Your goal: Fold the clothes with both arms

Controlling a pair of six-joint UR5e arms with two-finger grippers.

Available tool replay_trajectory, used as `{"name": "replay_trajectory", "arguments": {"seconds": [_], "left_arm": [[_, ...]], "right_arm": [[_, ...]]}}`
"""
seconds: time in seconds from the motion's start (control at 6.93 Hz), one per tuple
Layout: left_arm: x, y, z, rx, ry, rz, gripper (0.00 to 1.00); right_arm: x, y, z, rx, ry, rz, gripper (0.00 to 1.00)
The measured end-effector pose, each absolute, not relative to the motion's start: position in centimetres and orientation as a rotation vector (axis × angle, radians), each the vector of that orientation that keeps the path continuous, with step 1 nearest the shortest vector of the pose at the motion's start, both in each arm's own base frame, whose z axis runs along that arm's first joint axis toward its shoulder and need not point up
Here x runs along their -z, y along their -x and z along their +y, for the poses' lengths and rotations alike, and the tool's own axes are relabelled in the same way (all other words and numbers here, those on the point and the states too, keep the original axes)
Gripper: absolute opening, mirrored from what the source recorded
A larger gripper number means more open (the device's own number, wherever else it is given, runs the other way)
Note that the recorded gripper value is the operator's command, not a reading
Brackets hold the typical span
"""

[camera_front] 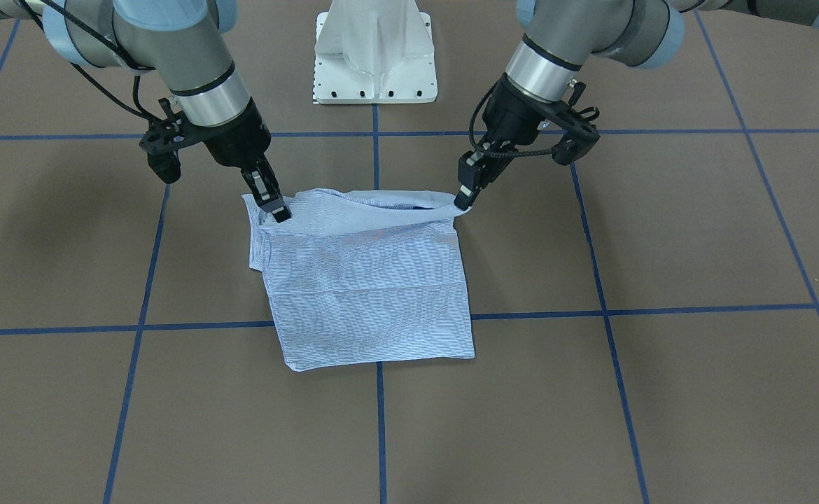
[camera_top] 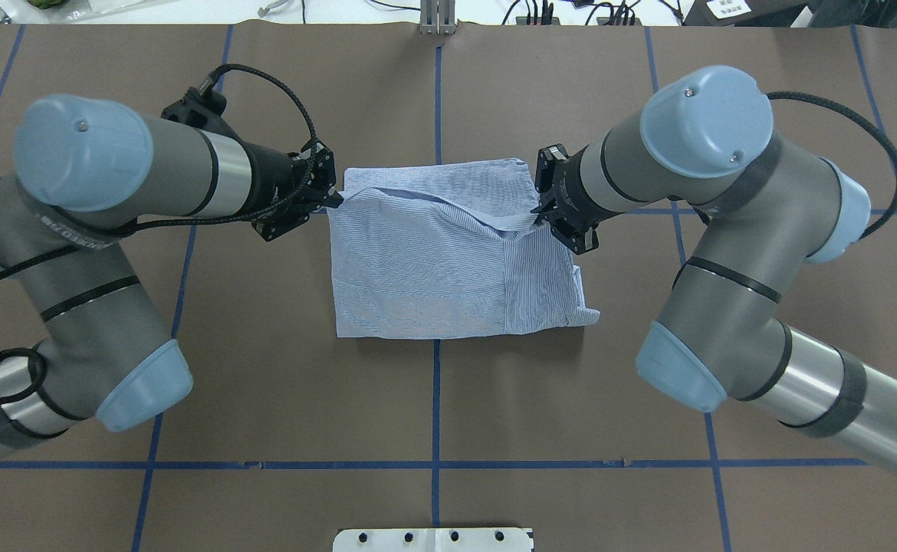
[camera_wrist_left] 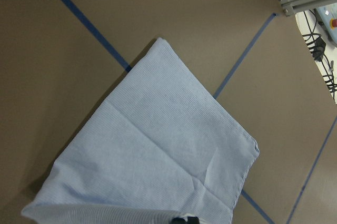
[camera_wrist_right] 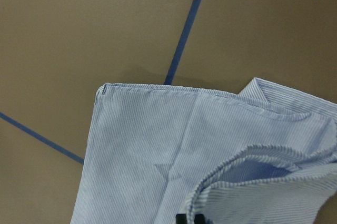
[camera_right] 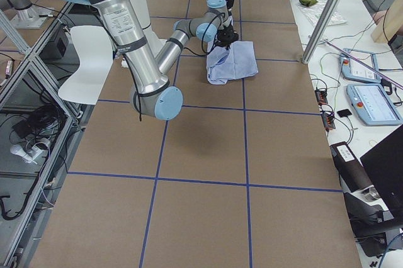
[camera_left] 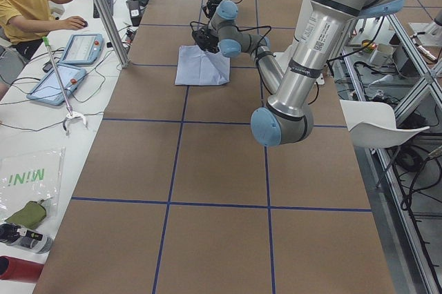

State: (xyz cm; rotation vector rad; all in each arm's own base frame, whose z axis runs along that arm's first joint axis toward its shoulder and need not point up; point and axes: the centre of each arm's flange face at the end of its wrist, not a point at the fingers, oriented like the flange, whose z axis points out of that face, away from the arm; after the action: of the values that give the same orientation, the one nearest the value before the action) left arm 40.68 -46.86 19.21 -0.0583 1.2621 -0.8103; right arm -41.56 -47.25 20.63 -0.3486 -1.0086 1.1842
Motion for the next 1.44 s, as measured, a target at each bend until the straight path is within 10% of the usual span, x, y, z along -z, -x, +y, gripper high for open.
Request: {"name": "replay_trajectory", "arguments": {"seconds": [0.29, 0.43, 0.58, 0.87, 1.44], "left_arm": [[-22.0, -43.3, -51.5, 0.818, 0.025, 1.247, 0.00], [-23.3, -44.4, -53.2, 0.809, 0.005, 1.235, 0.11], [-24.8, -45.6, -54.9, 0.794, -0.017, 1.218, 0.54], [-29.0, -47.2, -58.8, 0.761, -0.085, 1.201, 1.00], [-30.8, -42.0, -64.6, 0.725, -0.237, 1.165, 1.00]], "right_arm": [[-21.2, 43.8, -51.1, -1.155, 0.306, -0.961, 0.00], [-21.7, 45.7, -53.5, -1.122, 0.288, -0.936, 0.58], [-23.0, 47.8, -55.9, -1.082, 0.274, -0.929, 0.98], [-26.4, 50.6, -61.7, -1.002, 0.245, -0.935, 1.00], [-28.9, 42.1, -69.4, -0.846, 0.209, -0.955, 1.00]]}}
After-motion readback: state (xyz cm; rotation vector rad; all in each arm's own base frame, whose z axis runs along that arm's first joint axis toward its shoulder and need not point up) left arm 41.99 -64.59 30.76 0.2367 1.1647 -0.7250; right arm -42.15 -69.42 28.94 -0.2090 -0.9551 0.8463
